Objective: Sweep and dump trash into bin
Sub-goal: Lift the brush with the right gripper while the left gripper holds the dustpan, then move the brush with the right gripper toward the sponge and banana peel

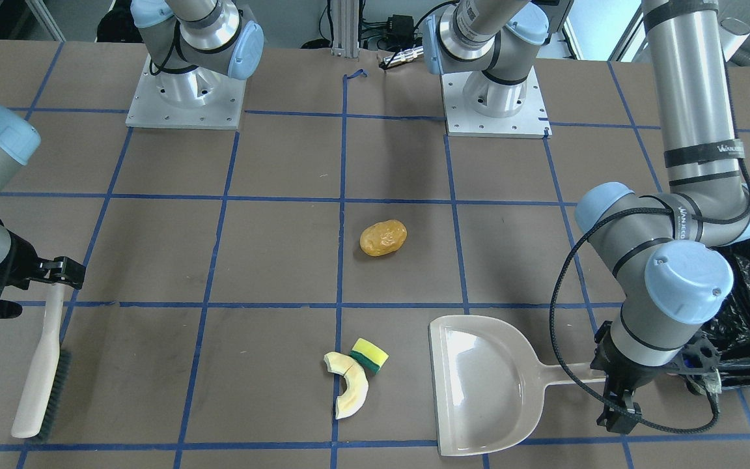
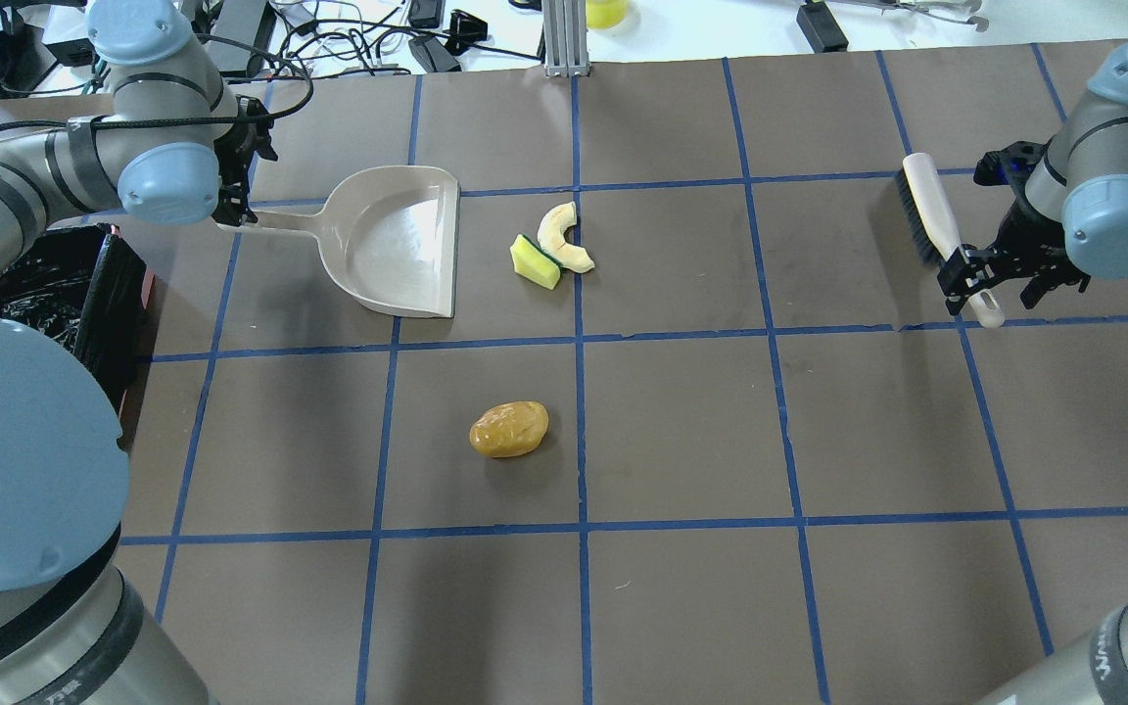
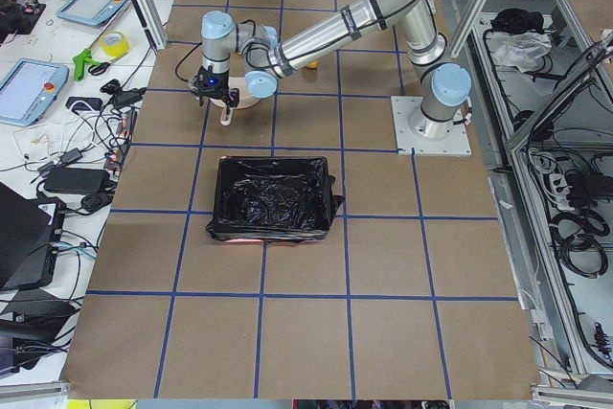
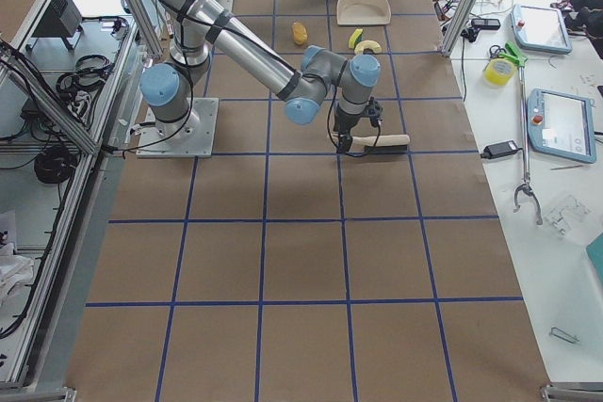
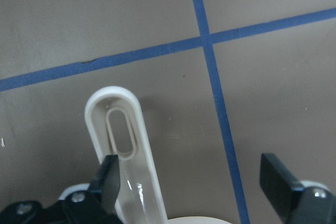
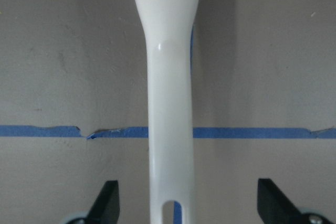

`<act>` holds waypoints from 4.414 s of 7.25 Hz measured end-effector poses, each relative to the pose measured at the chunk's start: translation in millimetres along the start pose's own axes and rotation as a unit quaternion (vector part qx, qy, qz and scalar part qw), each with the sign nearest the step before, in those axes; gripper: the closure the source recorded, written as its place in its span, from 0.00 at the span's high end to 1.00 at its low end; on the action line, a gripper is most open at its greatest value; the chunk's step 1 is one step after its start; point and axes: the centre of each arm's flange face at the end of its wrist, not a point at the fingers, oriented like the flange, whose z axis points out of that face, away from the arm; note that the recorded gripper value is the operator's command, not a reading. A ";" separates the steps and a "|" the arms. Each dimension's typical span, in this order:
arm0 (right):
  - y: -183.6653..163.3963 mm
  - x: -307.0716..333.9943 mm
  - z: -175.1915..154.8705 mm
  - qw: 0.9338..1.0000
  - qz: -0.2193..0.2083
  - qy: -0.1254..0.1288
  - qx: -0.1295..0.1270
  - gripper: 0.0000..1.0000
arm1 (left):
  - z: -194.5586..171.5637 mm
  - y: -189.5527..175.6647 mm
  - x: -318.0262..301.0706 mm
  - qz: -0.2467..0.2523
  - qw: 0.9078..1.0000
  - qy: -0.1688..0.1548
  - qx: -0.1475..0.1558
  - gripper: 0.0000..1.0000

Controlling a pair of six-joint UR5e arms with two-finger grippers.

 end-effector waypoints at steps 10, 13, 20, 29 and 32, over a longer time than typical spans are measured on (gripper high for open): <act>-3.9 -4.2 -4.4 1.000 0.000 -0.002 0.008 0.04 | 19.5 9.5 -18.0 -0.048 0.996 -0.070 -0.025 0.00; -3.7 -4.4 -6.0 1.000 0.000 -0.002 0.009 0.00 | 11.6 8.4 -16.9 -0.049 0.997 -0.063 -0.023 0.00; -5.4 -175.6 -36.7 0.999 0.004 0.046 -0.014 0.00 | 13.2 3.9 -15.1 -0.048 0.996 -0.062 0.032 0.00; 17.0 -486.3 -28.0 0.994 0.095 -0.016 -0.048 0.00 | 20.3 5.4 -15.1 -0.055 0.996 -0.067 0.033 0.00; 4.0 -538.1 -23.6 0.994 0.089 -0.033 -0.045 0.00 | 20.2 5.3 -15.0 -0.054 0.996 -0.066 0.034 0.00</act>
